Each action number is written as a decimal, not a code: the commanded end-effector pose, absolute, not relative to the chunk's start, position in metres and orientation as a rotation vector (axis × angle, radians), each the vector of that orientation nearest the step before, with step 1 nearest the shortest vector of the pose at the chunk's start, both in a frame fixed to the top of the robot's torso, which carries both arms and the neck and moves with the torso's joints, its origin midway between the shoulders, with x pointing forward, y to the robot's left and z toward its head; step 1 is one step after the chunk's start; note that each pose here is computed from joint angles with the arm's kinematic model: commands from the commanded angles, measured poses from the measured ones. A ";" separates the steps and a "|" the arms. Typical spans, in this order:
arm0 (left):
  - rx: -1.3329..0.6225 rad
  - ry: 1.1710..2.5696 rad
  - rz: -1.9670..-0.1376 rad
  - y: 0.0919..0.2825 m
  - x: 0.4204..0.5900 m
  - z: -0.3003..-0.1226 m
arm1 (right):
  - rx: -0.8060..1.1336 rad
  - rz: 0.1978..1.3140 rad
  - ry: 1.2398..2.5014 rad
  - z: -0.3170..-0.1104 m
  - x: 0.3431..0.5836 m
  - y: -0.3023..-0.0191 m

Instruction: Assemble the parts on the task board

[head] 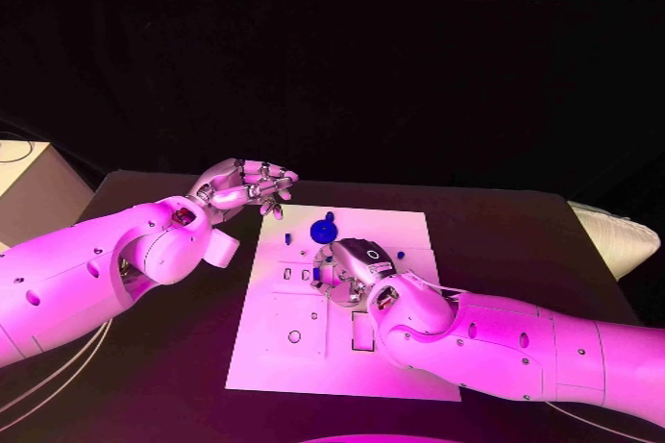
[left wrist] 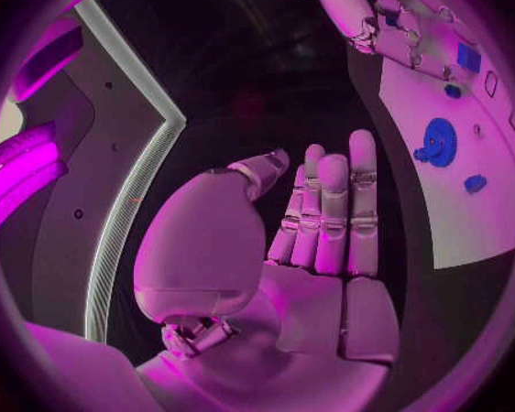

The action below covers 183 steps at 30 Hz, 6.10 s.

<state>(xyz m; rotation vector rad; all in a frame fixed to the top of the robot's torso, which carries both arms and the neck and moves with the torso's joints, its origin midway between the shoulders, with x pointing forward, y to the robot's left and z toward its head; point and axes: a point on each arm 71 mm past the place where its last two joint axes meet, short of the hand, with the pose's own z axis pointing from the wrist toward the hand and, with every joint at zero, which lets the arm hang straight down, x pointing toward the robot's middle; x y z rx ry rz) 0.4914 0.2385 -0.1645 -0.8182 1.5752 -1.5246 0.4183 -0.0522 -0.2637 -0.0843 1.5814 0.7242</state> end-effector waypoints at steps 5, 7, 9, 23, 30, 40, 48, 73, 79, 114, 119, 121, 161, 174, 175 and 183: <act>-0.804 1.587 -1.543 0.236 0.490 -0.164 | -0.098 0.731 1.580 -0.264 0.417 -0.051; -0.804 1.588 -1.543 0.236 0.490 -0.164 | -0.099 0.731 1.580 -0.264 0.417 -0.051; -0.804 1.588 -1.543 0.236 0.490 -0.164 | -0.099 0.732 1.581 -0.264 0.417 -0.051; -0.792 1.607 -1.498 0.239 0.493 -0.168 | -0.043 0.817 1.484 -0.253 0.412 -0.060; -0.793 1.684 -1.361 0.243 0.495 -0.180 | 0.042 0.998 1.426 -0.233 0.416 -0.077; -0.702 2.016 -1.058 0.238 0.490 -0.203 | 0.251 1.114 1.458 -0.202 0.439 -0.124; -0.618 2.134 -0.884 0.226 0.489 -0.209 | 0.475 1.079 1.484 -0.187 0.477 -0.174; -0.174 2.403 -0.527 0.177 0.500 -0.230 | 0.505 0.947 1.489 -0.175 0.517 -0.211; -0.159 2.409 -0.520 0.168 0.504 -0.231 | 0.497 0.937 1.497 -0.176 0.518 -0.211; -0.138 2.470 -0.532 0.154 0.508 -0.238 | 0.479 0.928 1.525 -0.181 0.520 -0.205; -0.132 2.477 -0.534 0.152 0.508 -0.239 | 0.479 0.928 1.525 -0.181 0.520 -0.205; -0.131 2.480 -0.534 0.152 0.508 -0.239 | 0.479 0.928 1.526 -0.181 0.520 -0.205; -0.133 2.526 -0.545 0.150 0.508 -0.246 | 0.477 0.937 1.542 -0.183 0.519 -0.200; -0.147 2.529 -0.547 0.151 0.508 -0.248 | 0.476 0.939 1.549 -0.185 0.519 -0.200; -0.150 2.529 -0.548 0.152 0.508 -0.248 | 0.476 0.939 1.550 -0.185 0.519 -0.200; -0.179 2.538 -0.569 0.158 0.505 -0.247 | 0.475 0.941 1.557 -0.186 0.518 -0.200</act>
